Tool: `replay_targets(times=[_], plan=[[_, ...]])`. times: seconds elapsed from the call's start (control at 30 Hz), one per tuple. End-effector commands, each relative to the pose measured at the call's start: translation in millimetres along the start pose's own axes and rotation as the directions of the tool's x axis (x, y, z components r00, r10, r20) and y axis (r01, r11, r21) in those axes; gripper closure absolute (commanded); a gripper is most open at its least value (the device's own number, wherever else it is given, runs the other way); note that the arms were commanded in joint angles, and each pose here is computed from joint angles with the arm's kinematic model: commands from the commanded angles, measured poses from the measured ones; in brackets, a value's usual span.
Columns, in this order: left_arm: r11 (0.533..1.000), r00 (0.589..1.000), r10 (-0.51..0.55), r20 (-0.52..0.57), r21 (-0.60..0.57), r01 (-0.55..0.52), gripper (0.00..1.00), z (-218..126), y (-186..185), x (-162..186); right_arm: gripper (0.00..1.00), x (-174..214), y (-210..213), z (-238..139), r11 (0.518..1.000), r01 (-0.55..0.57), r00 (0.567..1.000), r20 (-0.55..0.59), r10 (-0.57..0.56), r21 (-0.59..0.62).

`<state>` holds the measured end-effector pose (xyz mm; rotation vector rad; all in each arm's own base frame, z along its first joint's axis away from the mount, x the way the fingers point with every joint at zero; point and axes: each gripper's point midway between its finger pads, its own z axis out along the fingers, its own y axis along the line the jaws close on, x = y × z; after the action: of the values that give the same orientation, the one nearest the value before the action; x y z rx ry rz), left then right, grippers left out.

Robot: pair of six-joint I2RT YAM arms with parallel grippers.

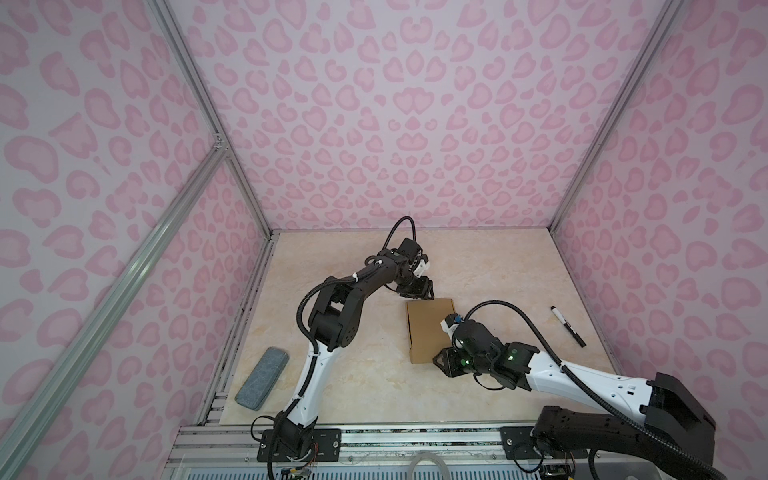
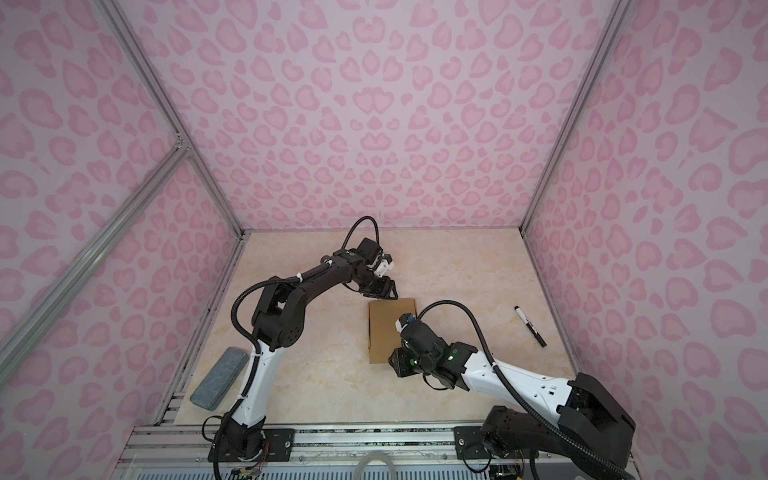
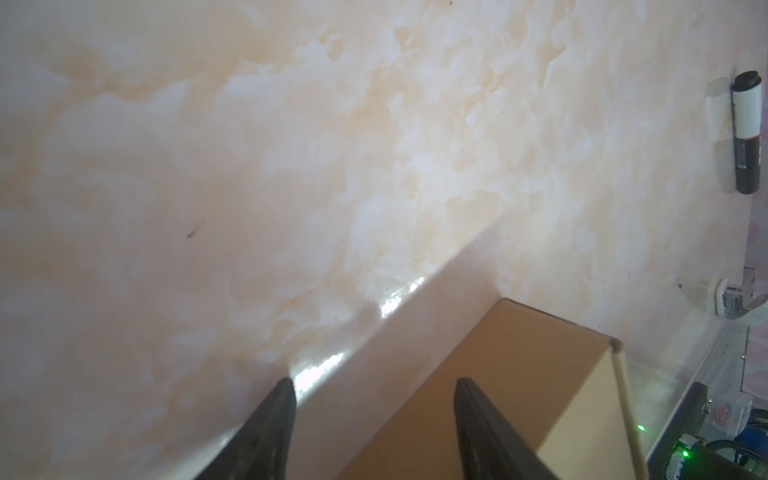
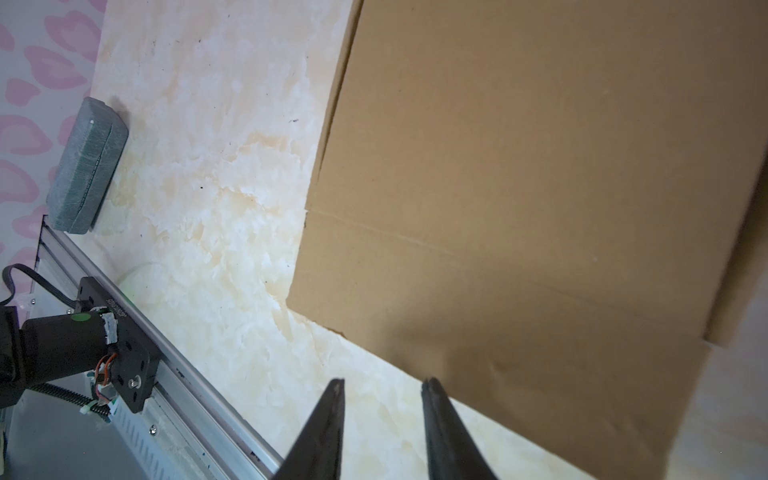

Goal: Fold the paper box

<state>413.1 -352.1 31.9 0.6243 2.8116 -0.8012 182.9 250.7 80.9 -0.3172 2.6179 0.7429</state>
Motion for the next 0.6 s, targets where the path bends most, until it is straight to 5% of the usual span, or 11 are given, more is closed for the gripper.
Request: replay_targets(times=[0.0,0.37,0.57], plan=[[1.0,0.998,-0.018,-0.059,-0.018,0.017,0.36,10,8,16,0.66,0,0,3,1.0,-0.001,1.0,0.004,0.001,0.0],[1.0,0.997,-0.014,-0.07,-0.013,0.013,0.36,14,6,20,0.67,-6,-3,-5,0.999,0.01,1.0,0.024,-0.011,0.052],[1.0,0.997,-0.014,-0.072,-0.012,0.013,0.37,15,6,20,0.66,-20,31,-16,0.993,0.108,0.991,0.07,-0.111,0.05]])
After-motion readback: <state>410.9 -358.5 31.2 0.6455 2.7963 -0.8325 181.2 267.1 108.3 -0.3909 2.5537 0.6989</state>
